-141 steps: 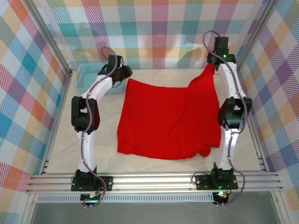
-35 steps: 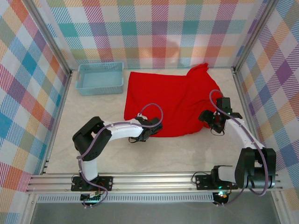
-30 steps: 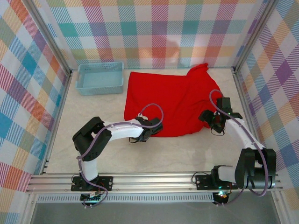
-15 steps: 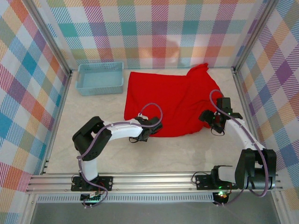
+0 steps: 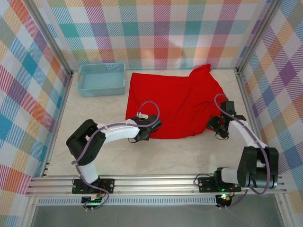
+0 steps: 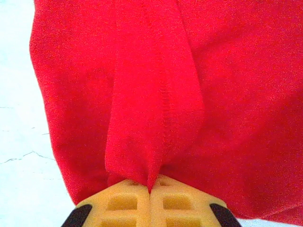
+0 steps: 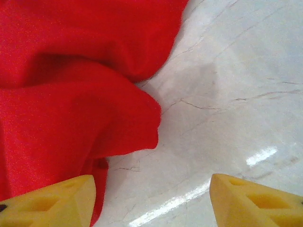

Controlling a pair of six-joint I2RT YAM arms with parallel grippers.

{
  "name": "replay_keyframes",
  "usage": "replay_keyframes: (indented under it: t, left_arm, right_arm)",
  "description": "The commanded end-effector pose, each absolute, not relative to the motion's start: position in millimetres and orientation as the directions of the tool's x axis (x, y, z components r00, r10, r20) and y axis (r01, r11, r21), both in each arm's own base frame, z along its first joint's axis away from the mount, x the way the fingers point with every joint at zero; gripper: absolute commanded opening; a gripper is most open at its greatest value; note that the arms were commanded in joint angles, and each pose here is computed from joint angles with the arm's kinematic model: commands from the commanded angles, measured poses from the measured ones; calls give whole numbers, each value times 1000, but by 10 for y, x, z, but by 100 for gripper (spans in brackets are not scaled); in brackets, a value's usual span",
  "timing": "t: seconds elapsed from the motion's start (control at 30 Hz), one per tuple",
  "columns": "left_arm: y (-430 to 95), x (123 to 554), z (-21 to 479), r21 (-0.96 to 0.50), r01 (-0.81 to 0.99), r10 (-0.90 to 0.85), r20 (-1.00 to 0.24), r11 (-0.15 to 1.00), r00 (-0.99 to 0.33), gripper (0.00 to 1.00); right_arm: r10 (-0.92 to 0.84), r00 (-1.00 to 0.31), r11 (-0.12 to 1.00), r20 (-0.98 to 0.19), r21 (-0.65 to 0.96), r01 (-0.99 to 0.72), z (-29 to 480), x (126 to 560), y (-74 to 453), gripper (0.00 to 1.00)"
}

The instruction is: Fold the inside-out t-shirt

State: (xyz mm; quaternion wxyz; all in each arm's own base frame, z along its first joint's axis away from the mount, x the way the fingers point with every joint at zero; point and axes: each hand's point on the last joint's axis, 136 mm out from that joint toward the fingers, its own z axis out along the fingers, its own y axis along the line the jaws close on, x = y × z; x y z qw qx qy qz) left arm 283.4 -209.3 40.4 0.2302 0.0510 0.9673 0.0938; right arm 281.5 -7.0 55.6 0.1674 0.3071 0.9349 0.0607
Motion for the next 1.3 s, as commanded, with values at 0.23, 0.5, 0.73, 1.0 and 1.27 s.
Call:
replay_keyframes:
  t: [0.23, 0.5, 0.73, 1.0, 1.27]
  left_arm:
    - [-2172, 2907, 726, -10, 50, 38, -497, 999, -867, 0]
    - [-1983, 2932, 914, -133, 6, -65, -520, 991, -852, 0]
    - [-1809, 2891, 1150, -266, -18, -169, -560, 964, -811, 0]
    - [-1521, 2854, 1225, -383, -61, -289, -572, 922, -768, 0]
    - [-1556, 3179, 1140, -430, -64, -307, -524, 900, -795, 0]
  right_arm:
    - [595, -775, 800, -213, 247, 547, 367, 3220, 39, 42]
    - [596, -747, 800, -296, 137, 584, 479, 3249, -212, 0]
    - [573, -657, 782, -490, 86, 618, 1233, 2952, -519, 0]
    - [563, -555, 766, -612, 134, 629, 1957, 2731, -719, 0]
    - [526, -649, 834, -550, 182, 521, 1994, 3146, -495, 0]
